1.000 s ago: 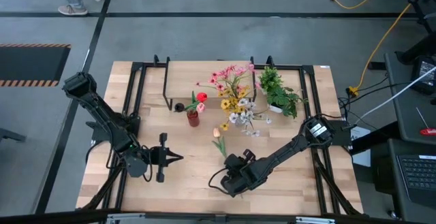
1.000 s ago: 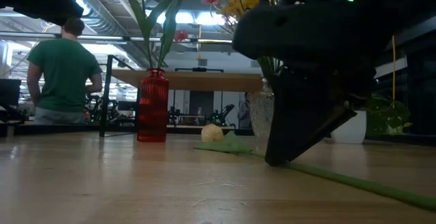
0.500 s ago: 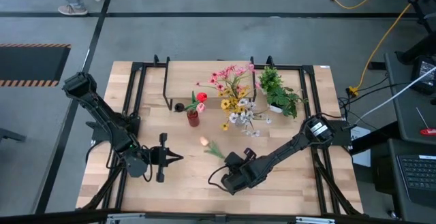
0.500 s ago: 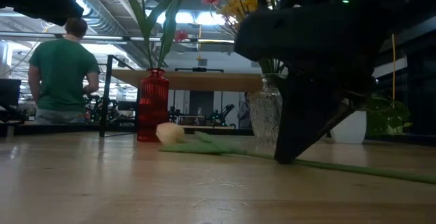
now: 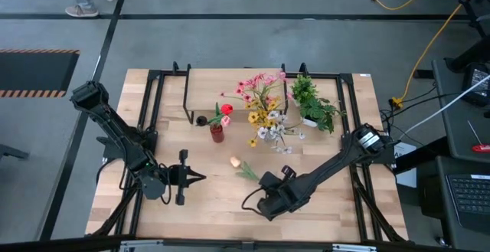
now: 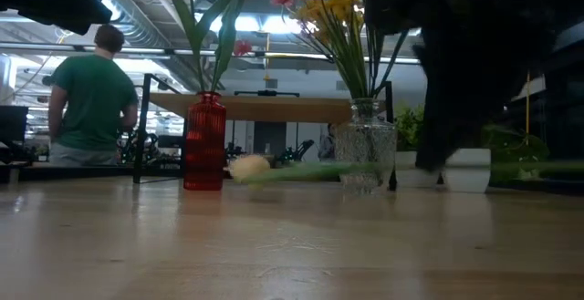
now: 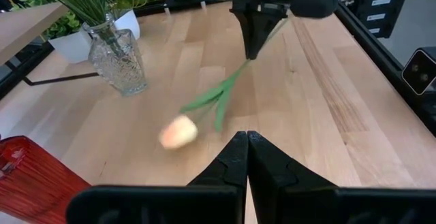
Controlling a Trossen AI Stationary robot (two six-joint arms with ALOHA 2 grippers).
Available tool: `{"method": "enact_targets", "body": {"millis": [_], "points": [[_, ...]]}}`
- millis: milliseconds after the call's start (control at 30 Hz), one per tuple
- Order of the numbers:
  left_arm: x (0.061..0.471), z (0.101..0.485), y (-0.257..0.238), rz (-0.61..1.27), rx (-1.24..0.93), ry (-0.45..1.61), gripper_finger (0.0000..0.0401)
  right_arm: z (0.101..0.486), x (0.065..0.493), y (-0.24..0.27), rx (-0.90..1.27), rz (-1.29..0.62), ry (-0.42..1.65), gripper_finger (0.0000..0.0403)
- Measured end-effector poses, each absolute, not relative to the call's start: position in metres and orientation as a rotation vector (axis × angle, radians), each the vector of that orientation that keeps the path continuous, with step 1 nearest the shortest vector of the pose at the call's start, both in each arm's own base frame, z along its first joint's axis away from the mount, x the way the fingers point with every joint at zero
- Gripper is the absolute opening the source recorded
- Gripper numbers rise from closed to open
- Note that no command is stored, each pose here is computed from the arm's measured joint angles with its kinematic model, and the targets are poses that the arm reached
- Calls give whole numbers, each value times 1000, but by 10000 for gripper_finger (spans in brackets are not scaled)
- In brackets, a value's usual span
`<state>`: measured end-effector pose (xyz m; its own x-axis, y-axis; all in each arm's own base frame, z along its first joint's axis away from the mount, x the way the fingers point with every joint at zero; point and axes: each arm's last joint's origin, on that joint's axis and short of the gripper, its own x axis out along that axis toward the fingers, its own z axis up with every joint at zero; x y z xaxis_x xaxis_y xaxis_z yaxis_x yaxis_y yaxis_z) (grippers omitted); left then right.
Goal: Pick and place flowers into a vace then onto a shelf
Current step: Put the yellow flower into the red flower vase
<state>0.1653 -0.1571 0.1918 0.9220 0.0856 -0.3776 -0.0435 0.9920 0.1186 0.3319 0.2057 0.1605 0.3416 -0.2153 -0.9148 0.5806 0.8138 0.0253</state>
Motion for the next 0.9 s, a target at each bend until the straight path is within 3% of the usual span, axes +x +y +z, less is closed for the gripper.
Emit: {"method": "enact_targets", "body": {"millis": [467,633,900], "points": [[166,194,-158,52,87,380,3,215,308,201,256,-340,944,0],[166,194,-159,34,65,386,4,216,294,191,288,-169,718,0],[169,200,-161,60,17,321,12,203,274,172,152,31,410,0]]}}
